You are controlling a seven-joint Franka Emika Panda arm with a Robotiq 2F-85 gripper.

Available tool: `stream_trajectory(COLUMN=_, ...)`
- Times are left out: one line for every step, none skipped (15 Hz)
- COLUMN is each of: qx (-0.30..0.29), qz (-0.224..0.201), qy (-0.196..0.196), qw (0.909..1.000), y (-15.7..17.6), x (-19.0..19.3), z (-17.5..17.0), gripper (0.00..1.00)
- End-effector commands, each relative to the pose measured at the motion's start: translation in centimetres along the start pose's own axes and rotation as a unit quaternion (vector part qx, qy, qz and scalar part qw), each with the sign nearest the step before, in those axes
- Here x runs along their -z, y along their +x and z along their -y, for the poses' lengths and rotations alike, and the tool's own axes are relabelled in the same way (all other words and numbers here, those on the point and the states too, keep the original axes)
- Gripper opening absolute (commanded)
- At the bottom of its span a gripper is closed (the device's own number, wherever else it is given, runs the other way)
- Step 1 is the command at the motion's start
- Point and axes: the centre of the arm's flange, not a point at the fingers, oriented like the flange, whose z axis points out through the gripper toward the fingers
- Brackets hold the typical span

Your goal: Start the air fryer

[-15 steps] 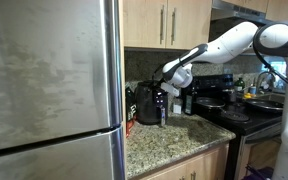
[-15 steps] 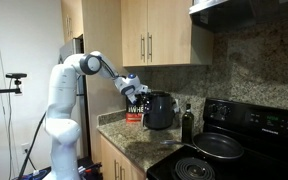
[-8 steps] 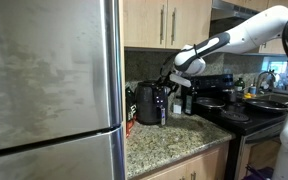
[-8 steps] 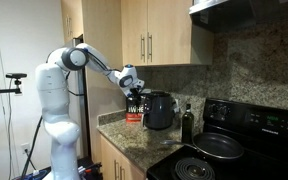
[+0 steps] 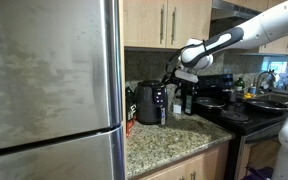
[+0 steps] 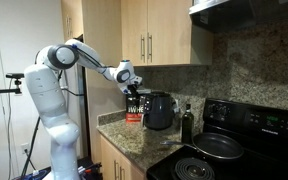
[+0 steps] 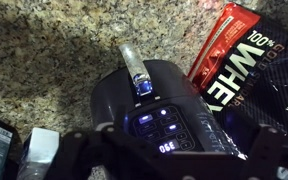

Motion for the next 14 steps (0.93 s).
stream_trajectory(qx=-0.002, qz=0.001, qy=-0.016, qw=0.9999, y=0.3, x=-1.0, z=-1.0, gripper=1.00)
stream_trajectory(qx=-0.005, qz=0.002, qy=-0.026, qw=0.9996, y=0.5, x=-1.6, z=-2.0, gripper=1.00)
stream_trajectory(qx=-0.001, qz=0.001, qy=-0.033, qw=0.9995, y=0.7, x=-2.2, z=-3.0, gripper=1.00)
stream_trajectory(qx=0.005, qz=0.010, qy=-0.035, qw=0.9993, y=0.9, x=-2.9, z=-4.2, gripper=1.00)
stream_trajectory(qx=0.007, qz=0.014, qy=-0.043, qw=0.9989, y=1.1, x=-3.6, z=-5.2, gripper=1.00)
stream_trajectory(qx=0.011, qz=0.021, qy=-0.046, qw=0.9986, y=1.3, x=-4.6, z=-6.2, gripper=1.00)
stream_trajectory(qx=0.009, qz=0.022, qy=-0.036, qw=0.9991, y=1.6, x=-5.3, z=-7.0, gripper=1.00)
stream_trajectory(qx=-0.013, qz=0.012, qy=0.018, qw=0.9997, y=2.1, x=-5.8, z=-7.1, gripper=1.00)
stream_trajectory(qx=-0.010, qz=0.019, qy=-0.024, qw=0.9995, y=1.6, x=-4.4, z=-6.1, gripper=1.00)
stream_trajectory(qx=-0.016, qz=0.014, qy=-0.007, qw=0.9998, y=2.0, x=-4.9, z=-6.6, gripper=1.00)
stream_trajectory(qx=-0.019, qz=0.012, qy=-0.001, qw=0.9997, y=2.1, x=-5.4, z=-6.9, gripper=1.00)
stream_trajectory(qx=-0.021, qz=0.012, qy=0.000, qw=0.9997, y=2.2, x=-5.6, z=-7.0, gripper=1.00)
stream_trajectory(qx=-0.021, qz=0.011, qy=0.001, qw=0.9997, y=2.1, x=-5.6, z=-6.9, gripper=1.00)
stream_trajectory(qx=-0.006, qz=0.007, qy=-0.035, qw=0.9993, y=2.1, x=-6.8, z=-6.9, gripper=1.00)
